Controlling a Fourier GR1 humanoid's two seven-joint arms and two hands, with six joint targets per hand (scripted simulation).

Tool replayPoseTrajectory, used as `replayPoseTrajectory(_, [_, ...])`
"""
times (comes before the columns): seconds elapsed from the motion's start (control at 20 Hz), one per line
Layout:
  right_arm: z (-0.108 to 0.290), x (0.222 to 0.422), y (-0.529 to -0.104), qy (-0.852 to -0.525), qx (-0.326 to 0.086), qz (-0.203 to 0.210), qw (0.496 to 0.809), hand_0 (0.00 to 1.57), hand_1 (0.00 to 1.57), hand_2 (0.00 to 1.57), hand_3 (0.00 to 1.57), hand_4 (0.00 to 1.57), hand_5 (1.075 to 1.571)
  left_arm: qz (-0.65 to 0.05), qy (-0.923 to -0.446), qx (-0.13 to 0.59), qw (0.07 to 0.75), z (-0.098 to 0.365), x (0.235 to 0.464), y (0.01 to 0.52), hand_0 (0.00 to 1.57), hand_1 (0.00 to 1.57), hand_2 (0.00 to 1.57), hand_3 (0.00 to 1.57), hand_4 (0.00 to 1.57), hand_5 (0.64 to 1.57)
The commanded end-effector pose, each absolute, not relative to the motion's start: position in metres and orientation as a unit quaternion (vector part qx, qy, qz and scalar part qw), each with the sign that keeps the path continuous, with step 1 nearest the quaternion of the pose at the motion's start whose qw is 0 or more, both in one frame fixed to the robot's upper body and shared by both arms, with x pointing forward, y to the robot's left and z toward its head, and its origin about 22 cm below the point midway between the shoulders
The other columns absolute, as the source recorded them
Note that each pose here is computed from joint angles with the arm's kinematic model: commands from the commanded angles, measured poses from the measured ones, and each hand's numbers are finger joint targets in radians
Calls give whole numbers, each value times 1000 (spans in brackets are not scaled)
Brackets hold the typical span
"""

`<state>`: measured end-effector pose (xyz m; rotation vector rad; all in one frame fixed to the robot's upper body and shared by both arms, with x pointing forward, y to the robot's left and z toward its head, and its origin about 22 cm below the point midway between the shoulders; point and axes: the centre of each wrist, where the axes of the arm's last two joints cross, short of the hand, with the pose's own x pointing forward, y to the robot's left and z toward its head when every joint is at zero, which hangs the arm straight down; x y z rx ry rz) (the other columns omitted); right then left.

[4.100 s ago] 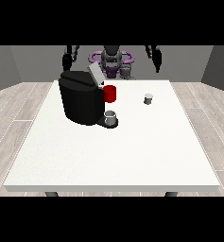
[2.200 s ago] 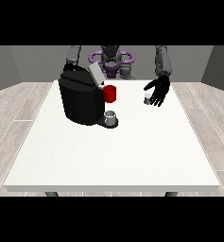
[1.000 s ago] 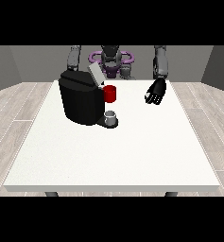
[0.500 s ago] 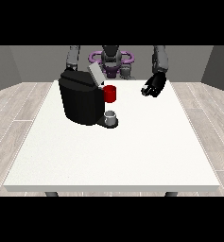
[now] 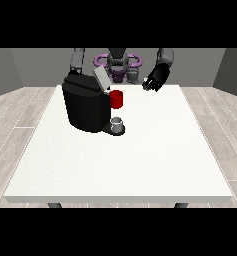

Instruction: Insert the coffee pod into the coffee machine and close the lid

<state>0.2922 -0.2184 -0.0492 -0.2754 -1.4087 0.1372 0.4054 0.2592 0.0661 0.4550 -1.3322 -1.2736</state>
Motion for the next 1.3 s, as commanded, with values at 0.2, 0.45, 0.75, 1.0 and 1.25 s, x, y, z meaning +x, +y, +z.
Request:
replayPoseTrajectory(0.2, [-29, 308, -204, -679, -95, 61, 725, 0, 0, 0, 0, 0, 1571, -540, -600, 216, 549, 146, 433, 245, 1331, 1331, 1351, 1323, 592, 1571])
replayPoseTrajectory(0.45, [-20, 306, -196, -685, -80, 77, 720, 0, 0, 0, 0, 0, 1571, -501, -606, 189, 589, 167, 444, 233, 956, 956, 1160, 1358, 517, 1571])
replayPoseTrajectory(0.75, [15, 317, -183, -719, -74, 83, 686, 0, 0, 0, 0, 0, 1571, -462, -630, 235, 578, 219, 452, 257, 1256, 1256, 1287, 1265, 488, 1571])
replayPoseTrajectory(1.0, [19, 328, -203, -738, -102, 76, 663, 0, 0, 0, 0, 37, 1571, -469, -640, 266, 548, 250, 454, 238, 1225, 1225, 1279, 1251, 482, 1571])
replayPoseTrajectory(1.25, [40, 332, -196, -744, -86, 65, 659, 0, 0, 0, 0, 186, 1571, -460, -648, 254, 551, 261, 456, 255, 1265, 1265, 1303, 1256, 465, 1571])
